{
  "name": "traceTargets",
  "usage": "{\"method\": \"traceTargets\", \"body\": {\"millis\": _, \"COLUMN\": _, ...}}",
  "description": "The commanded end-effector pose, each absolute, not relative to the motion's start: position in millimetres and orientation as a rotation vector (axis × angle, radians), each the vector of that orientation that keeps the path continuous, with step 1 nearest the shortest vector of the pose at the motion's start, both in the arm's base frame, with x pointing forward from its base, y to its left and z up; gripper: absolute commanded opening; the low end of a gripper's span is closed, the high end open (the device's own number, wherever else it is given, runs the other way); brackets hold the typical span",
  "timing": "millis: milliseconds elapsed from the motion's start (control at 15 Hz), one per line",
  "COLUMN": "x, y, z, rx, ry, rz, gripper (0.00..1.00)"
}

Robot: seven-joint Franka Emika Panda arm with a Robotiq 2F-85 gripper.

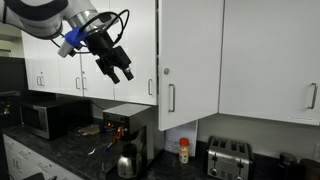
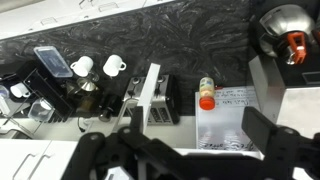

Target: Close the open upper cabinet door

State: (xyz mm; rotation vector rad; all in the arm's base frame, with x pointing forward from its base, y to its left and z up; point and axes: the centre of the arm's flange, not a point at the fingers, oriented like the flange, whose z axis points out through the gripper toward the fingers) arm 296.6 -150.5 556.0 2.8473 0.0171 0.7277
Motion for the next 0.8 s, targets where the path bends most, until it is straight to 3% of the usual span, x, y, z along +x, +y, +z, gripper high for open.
{"method": "traceTargets", "body": {"millis": 0, "x": 329, "y": -180, "z": 563, "rx": 2.775, "ry": -0.042, "rz": 0.769, "gripper": 1.0}}
{"method": "traceTargets", "body": {"millis": 733, "x": 323, "y": -175, "z": 564, "rx": 2.787, "ry": -0.043, "rz": 0.786, "gripper": 1.0}}
